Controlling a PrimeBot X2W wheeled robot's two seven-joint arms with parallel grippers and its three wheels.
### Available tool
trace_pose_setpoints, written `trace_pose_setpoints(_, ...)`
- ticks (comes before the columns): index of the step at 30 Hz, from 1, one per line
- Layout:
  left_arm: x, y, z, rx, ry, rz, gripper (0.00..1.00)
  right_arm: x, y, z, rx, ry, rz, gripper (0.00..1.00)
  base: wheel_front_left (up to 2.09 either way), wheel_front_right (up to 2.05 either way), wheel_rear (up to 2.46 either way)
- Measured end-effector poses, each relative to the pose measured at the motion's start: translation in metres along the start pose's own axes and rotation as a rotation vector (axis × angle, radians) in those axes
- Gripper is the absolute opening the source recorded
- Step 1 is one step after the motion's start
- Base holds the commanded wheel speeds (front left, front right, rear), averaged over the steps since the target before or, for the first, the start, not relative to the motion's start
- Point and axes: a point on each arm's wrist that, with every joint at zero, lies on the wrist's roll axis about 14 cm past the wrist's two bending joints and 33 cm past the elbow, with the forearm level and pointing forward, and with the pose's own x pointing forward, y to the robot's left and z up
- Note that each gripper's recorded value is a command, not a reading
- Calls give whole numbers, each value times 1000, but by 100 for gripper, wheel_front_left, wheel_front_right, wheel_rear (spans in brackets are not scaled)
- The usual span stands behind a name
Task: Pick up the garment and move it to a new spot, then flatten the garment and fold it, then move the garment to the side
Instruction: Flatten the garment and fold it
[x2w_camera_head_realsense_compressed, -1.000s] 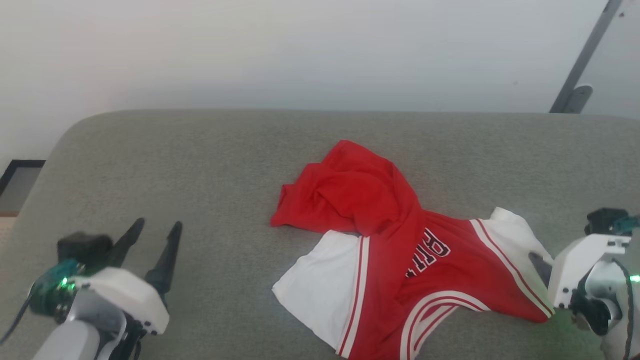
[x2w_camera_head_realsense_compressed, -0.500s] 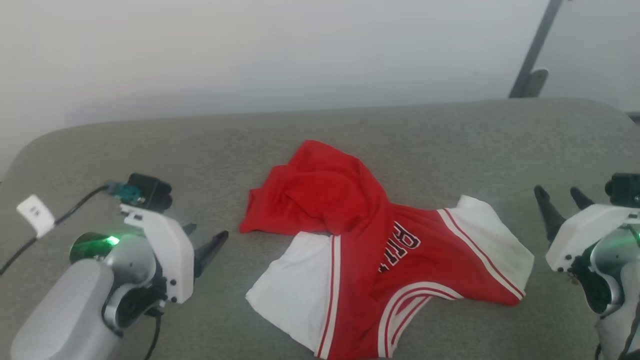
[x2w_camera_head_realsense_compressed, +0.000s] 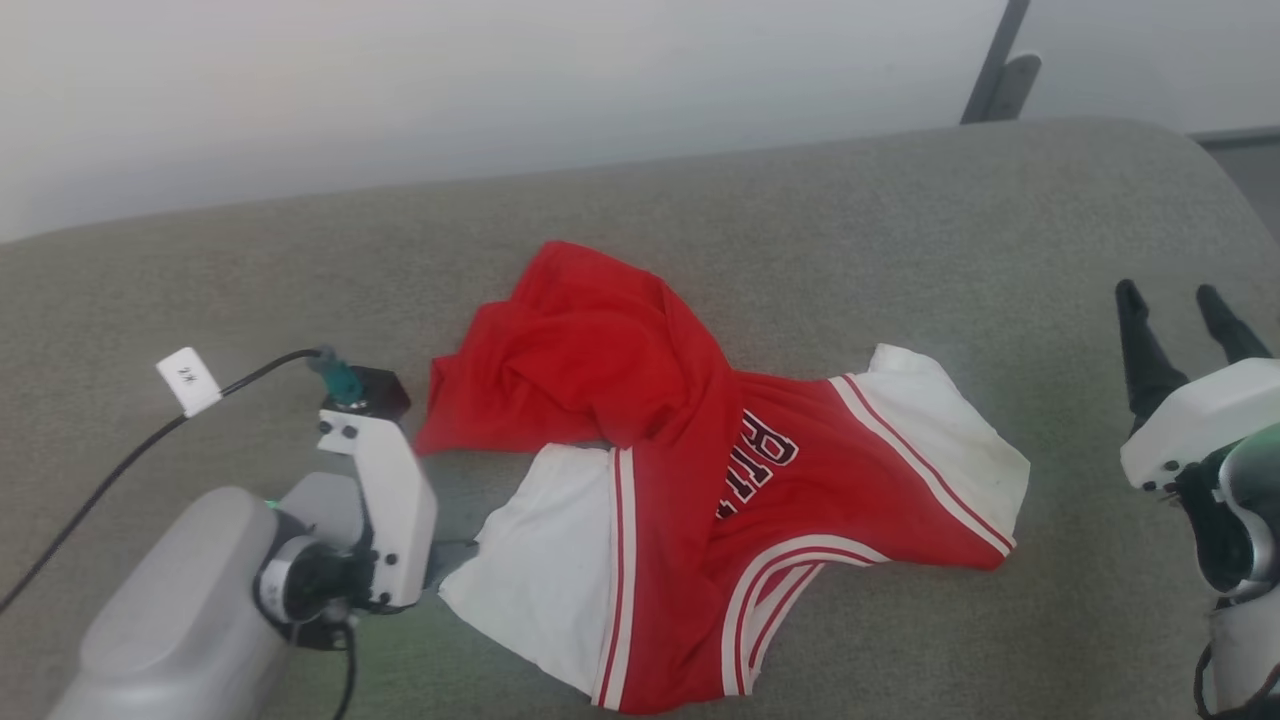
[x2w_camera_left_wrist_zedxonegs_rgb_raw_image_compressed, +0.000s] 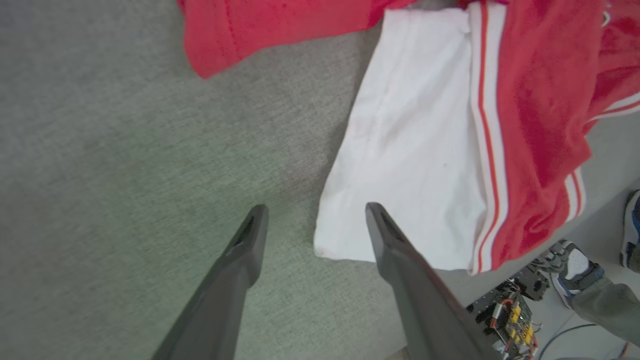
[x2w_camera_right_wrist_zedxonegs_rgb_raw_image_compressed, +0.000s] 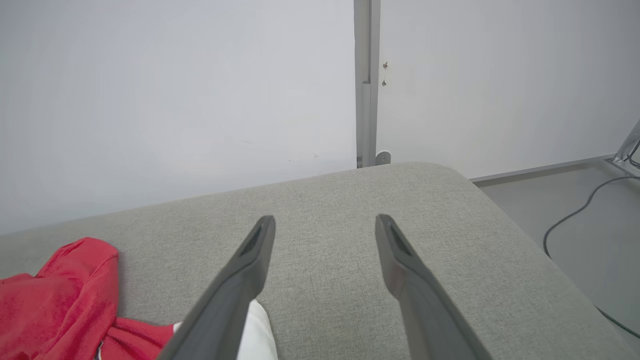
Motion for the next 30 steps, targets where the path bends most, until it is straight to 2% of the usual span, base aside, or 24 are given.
trace_pose_setpoints(6, 22, -16, -13, -17, 116, -50, 100, 0, -8, 1, -10, -8, -32, 100, 0, 0, 0)
trace_pose_setpoints(18, 37, -2, -29, -36, 187, -11, 100, 3, -10, -3, -3, 7, -46, 100, 0, 0, 0)
trace_pose_setpoints(19, 38, -1, -31, -49, 192, -13, 45, 3, -10, -2, -2, 6, -46, 100, 0, 0, 0)
trace_pose_setpoints(20, 39, -1, -31, -60, 193, -14, 0, 3, -10, -2, -2, 5, -46, 100, 0, 0, 0)
trace_pose_setpoints(30, 34, 23, -27, -106, 148, 43, 0, 5, -11, 5, 8, -17, -51, 100, 0, 0, 0)
